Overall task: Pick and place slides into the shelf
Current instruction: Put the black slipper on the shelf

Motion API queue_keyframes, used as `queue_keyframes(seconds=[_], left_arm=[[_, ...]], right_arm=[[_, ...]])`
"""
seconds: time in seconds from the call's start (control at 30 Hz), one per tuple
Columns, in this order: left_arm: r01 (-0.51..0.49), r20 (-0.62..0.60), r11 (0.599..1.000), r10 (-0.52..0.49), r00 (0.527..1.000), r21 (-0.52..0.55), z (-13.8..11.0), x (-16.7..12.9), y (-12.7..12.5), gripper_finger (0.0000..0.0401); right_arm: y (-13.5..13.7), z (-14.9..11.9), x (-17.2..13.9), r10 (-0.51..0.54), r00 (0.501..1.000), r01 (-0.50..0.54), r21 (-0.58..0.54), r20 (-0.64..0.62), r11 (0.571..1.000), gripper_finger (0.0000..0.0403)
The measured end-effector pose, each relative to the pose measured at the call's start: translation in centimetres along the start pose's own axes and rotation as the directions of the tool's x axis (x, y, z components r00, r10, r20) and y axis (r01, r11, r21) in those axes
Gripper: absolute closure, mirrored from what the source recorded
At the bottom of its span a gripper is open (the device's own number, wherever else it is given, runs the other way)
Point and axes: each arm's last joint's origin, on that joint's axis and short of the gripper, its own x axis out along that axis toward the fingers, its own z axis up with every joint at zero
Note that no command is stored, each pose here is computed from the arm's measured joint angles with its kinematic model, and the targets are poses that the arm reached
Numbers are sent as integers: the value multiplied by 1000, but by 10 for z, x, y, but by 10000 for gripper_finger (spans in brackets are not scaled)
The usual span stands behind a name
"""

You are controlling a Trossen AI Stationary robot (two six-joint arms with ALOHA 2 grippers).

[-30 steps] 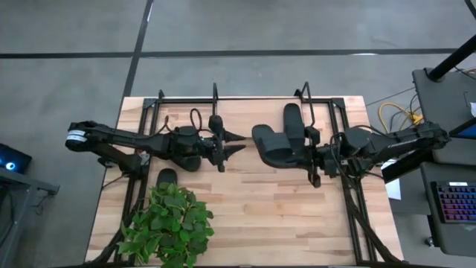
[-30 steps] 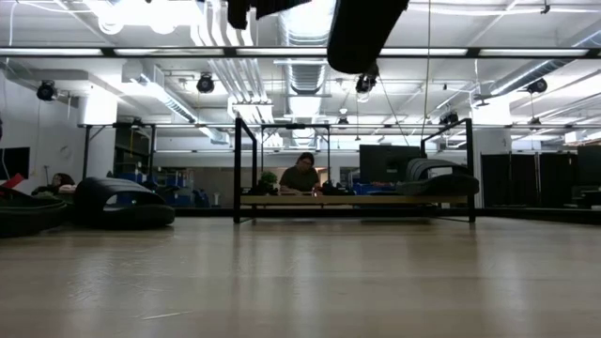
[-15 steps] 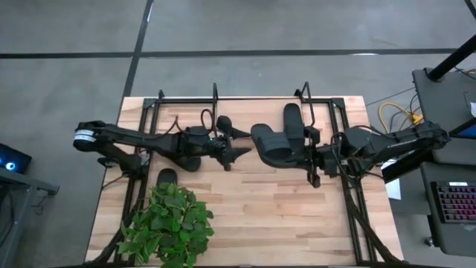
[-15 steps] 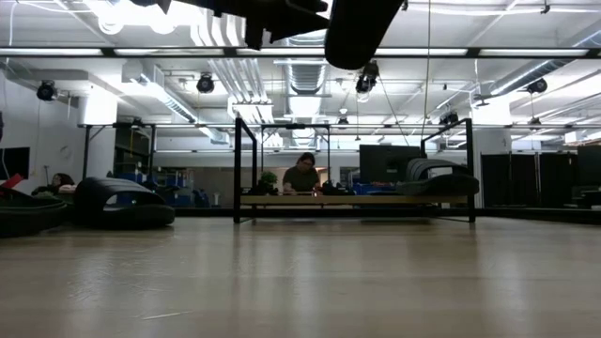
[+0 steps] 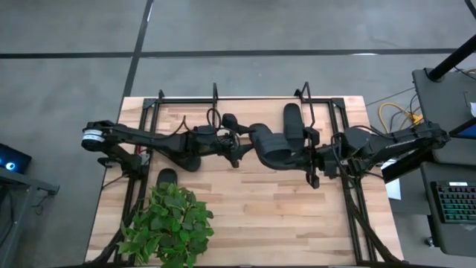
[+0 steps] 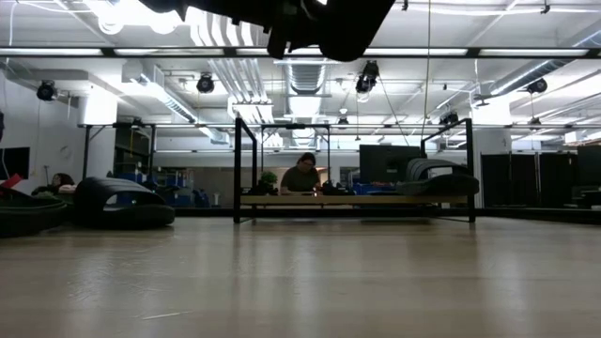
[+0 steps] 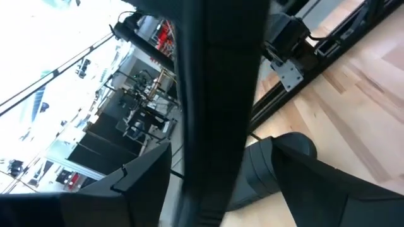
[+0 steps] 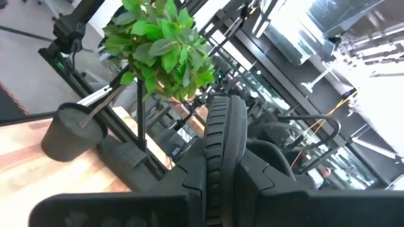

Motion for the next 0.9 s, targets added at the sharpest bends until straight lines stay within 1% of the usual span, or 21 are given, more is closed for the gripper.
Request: queue_keyframes(seconds=[0.07,0.17,0.27,0.37,0.4,0.47,0.5,0.57,0.63,0.7,0.8,0.9], left_arm=[[-6,4,1000,6,1000,0,2,3,1,162],[-20,14,1000,20,1000,11,3,7,0,205],[-18,12,1000,17,1000,25,2,9,-1,271],[-12,9,999,11,1000,41,1,10,-3,347],[-11,9,999,11,1000,46,1,9,-3,361],[-14,11,999,13,1000,49,1,9,-2,361],[-14,11,999,13,1000,49,1,9,-2,361],[-9,2,999,9,1000,52,1,9,-3,361],[2,-21,998,-1,1000,59,-1,9,-4,361],[8,-70,997,-2,998,73,-4,8,-5,361],[40,-134,995,-27,991,91,-9,8,-10,361],[76,-169,992,-58,984,102,-13,7,-13,361]], right_arm=[[1,-1,1,3,1000,-3,4,-7,1000,372],[1,-2,2,6,1000,-6,7,-14,1000,372],[1,-2,3,5,1000,-5,9,-15,1000,372],[2,-3,3,7,1000,-7,14,-18,1000,372],[2,-3,3,7,1000,-6,16,-17,1000,372],[2,-3,3,1,1000,-1,39,-21,999,371],[2,-2,3,0,1000,1,56,-21,998,364],[0,-2,1,-31,999,35,102,-43,994,340],[-1,-2,0,-82,992,96,140,-100,986,309],[0,-4,-2,-113,979,138,143,-171,980,280],[5,-3,-5,-116,965,153,145,-236,978,242],[10,-1,-7,-126,951,171,139,-283,975,215]])
